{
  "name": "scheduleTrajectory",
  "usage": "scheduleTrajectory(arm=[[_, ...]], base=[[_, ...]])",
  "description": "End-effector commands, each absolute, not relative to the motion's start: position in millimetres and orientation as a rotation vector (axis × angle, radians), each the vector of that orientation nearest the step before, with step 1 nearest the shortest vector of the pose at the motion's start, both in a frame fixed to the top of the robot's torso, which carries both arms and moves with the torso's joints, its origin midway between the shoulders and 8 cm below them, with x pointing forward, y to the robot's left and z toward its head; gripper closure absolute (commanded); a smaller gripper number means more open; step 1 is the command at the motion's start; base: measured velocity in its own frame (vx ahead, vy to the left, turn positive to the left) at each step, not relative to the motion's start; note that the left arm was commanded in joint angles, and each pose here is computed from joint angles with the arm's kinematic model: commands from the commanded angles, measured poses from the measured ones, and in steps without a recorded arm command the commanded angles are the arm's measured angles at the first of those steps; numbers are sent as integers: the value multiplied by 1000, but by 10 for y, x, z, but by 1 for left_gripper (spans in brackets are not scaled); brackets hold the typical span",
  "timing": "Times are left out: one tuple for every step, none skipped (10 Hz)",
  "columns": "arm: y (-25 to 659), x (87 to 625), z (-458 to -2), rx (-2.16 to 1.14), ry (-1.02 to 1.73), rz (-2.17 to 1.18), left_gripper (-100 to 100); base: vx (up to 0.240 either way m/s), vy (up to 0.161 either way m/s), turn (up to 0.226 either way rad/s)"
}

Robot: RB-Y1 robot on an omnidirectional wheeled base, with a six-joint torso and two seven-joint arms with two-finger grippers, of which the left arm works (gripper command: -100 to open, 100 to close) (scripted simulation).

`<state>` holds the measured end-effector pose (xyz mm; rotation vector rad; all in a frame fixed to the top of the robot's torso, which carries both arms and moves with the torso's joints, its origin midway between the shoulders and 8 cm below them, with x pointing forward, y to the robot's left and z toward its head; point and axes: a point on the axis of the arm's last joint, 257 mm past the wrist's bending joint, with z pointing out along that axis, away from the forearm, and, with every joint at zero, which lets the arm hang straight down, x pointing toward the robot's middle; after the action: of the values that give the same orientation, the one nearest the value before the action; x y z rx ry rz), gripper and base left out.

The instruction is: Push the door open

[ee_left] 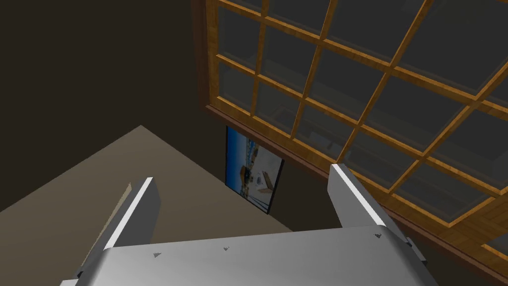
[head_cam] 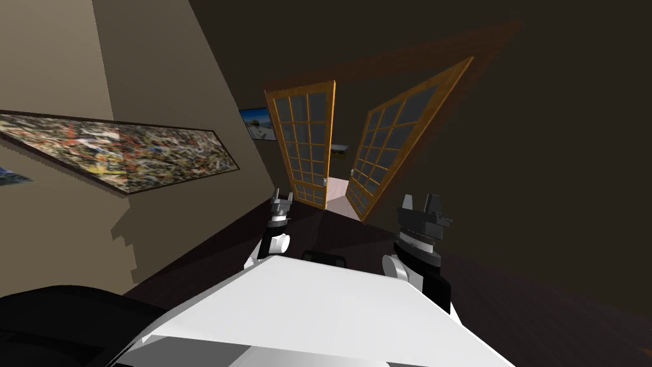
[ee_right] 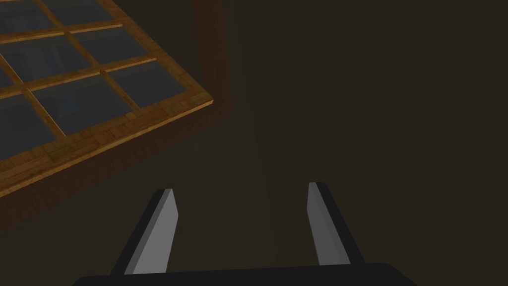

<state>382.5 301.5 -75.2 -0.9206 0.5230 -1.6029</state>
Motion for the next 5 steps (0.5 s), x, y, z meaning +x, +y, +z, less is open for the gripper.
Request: scheduleTrajectory(arm=[[3026,3877,-852,-954,513,-1632,-100],[3037,3902,-919,-976,505,-1649,-100],[3048,3927,-985,-999,497,-1666,-100],[3059,3951,-1052,-1021,488,-1683,-100],[3071,3974,-1119,-1043,480,-1699,-100]], base=[[86,28,-150],[94,27,-117],[91,34,-146],[94,41,-163],[81,42,-126]])
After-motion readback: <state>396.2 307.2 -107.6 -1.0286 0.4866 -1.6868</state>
